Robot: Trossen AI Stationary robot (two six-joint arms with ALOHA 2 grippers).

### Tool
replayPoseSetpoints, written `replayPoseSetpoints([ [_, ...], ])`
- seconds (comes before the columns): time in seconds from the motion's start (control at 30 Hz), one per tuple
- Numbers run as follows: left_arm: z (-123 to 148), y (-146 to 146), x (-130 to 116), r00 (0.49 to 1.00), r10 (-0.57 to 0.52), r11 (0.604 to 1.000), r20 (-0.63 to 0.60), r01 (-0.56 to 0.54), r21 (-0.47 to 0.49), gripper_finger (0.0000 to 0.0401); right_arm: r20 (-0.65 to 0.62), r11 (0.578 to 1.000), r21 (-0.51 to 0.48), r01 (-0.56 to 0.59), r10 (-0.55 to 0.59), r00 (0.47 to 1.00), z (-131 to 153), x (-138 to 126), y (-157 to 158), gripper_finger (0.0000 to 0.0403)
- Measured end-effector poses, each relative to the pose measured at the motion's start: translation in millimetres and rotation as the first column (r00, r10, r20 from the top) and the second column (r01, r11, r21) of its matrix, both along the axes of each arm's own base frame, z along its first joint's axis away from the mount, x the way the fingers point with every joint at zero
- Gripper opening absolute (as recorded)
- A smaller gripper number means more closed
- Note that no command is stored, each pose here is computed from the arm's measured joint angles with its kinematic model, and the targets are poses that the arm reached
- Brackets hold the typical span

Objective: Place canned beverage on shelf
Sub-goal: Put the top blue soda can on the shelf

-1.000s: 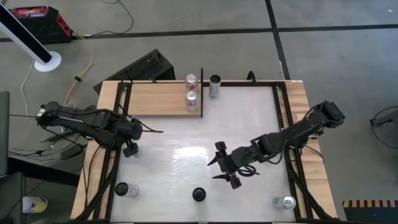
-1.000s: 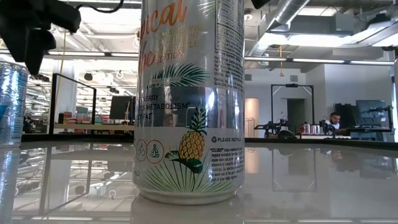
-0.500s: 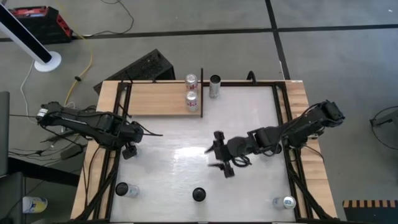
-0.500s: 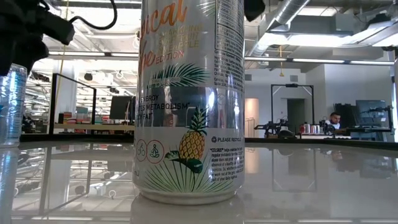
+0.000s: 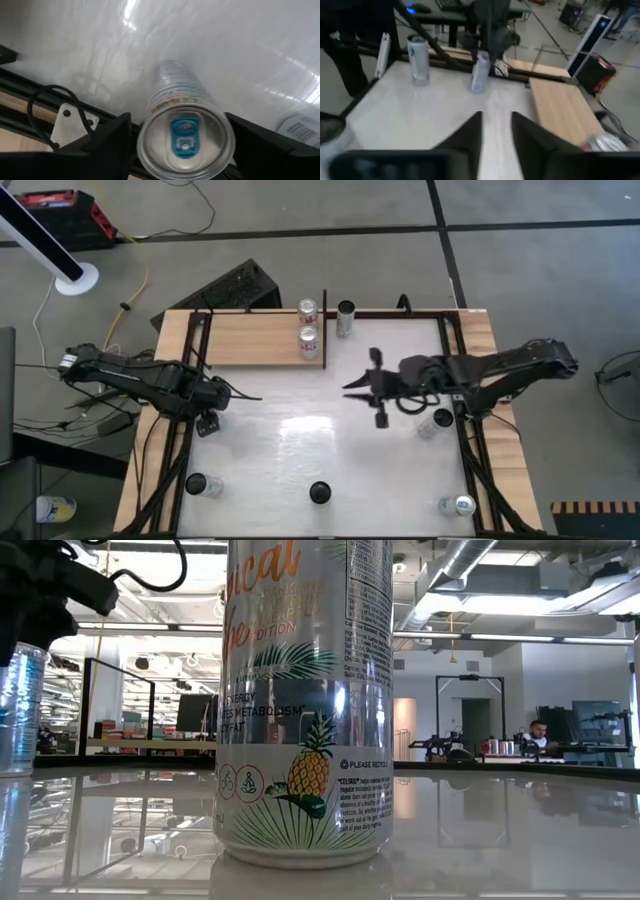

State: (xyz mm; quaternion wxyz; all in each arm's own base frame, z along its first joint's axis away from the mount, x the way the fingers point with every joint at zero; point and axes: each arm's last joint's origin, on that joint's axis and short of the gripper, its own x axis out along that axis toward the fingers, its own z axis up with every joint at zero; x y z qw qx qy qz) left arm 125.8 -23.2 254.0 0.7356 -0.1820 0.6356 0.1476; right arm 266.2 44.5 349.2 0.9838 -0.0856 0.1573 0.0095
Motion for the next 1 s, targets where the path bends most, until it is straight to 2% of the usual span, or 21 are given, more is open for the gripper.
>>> replayPoseSetpoints([
  [0.1, 0.1, 0.1, -0.1, 1.0, 0.0, 1.0, 0.0, 0.0, 0.0, 0.0229, 0.01, 1.0, 0.0, -0.001, 0.001, 1.0, -1.9, -12.4, -2.1, 0.0024],
  [0.13, 0.4, 0.1, -0.1, 1.0, 0.0, 1.0, 0.0, 0.0, 0.001, 0.0219, 0.001, 1.0, 0.0, -0.001, 0.001, 1.0, -5.7, -16.7, -2.8, 0.0017],
  [0.23, 6.3, 0.0, 1.6, 1.0, 0.001, 1.0, 0.024, -0.001, 0.0, 0.0218, 0.015, 1.0, 0.023, 0.01, -0.011, 1.0, -15.0, -24.8, -5.6, 0.0031],
  [0.37, 27.8, 3.9, 8.0, 0.991, 0.02, 1.0, 0.129, -0.022, 0.017, 0.0218, 0.013, 0.997, 0.059, 0.044, -0.045, 0.999, -29.1, -33.6, -12.6, 0.0052],
  [0.5, 57.2, 15.2, 13.7, 0.966, 0.071, 0.993, 0.248, -0.091, 0.071, 0.0218, 0.013, 0.993, 0.084, 0.078, -0.079, 0.997, -41.2, -38.0, -19.2, 0.0039],
  [0.6, 77.2, 29.1, 21.8, 0.952, 0.091, 0.983, 0.293, -0.132, 0.124, 0.0218, 0.008, 0.992, 0.085, 0.092, -0.093, 0.996, -47.6, -37.9, -22.3, 0.0023],
  [0.8, 99.7, 75.4, 64.1, 0.963, 0.039, 0.971, 0.265, -0.1, 0.219, 0.0218, 0.0, 0.99, 0.084, 0.109, -0.11, 0.994, -52.6, -37.7, -26.6, 0.0025],
  [1.0, 105.8, 150.8, 106.6, 0.976, 0.072, 0.975, 0.206, -0.112, 0.193, 0.0218, -0.007, 0.99, 0.085, 0.111, -0.111, 0.994, -53.3, -37.9, -26.8, 0.0036],
])
